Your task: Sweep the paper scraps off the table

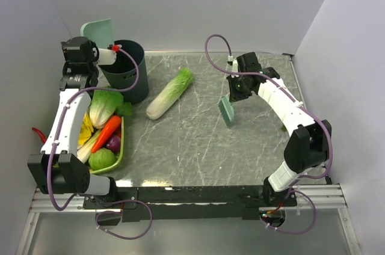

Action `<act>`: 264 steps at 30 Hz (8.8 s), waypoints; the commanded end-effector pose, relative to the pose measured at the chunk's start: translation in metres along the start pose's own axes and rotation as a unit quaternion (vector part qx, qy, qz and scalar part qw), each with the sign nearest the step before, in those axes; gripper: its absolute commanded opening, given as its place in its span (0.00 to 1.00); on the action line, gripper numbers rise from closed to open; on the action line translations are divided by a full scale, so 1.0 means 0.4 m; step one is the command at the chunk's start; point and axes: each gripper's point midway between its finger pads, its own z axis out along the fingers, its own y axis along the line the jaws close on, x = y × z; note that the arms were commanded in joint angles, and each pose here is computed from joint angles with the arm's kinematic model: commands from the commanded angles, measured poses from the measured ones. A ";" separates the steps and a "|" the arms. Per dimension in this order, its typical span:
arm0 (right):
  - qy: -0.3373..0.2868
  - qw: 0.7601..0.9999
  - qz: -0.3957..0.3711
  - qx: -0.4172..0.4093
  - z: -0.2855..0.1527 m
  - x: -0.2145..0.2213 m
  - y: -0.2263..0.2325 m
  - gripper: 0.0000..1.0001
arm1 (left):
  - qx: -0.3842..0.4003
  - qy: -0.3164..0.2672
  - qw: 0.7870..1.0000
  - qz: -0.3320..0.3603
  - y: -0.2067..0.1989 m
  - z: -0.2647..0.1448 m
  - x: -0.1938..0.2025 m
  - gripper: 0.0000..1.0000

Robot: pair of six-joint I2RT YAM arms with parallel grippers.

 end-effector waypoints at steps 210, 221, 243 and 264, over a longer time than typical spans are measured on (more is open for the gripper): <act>-0.148 0.985 -0.077 0.042 -0.239 -0.120 -0.163 0.00 | 0.038 -0.075 0.982 -0.167 0.188 -0.017 -0.155 0.01; -0.278 0.824 -0.472 0.145 -0.253 -0.147 -0.172 0.00 | 0.267 -0.357 0.881 -0.157 -0.064 -0.376 -0.548 0.01; -0.294 0.612 -0.691 0.249 -0.048 0.167 -0.168 0.00 | 0.624 -0.195 0.738 -0.167 -0.712 -0.547 -0.832 0.01; -0.215 0.672 -0.696 0.135 0.034 0.390 -0.150 0.06 | 0.633 -0.152 0.741 -0.162 -0.839 -0.523 -0.822 0.01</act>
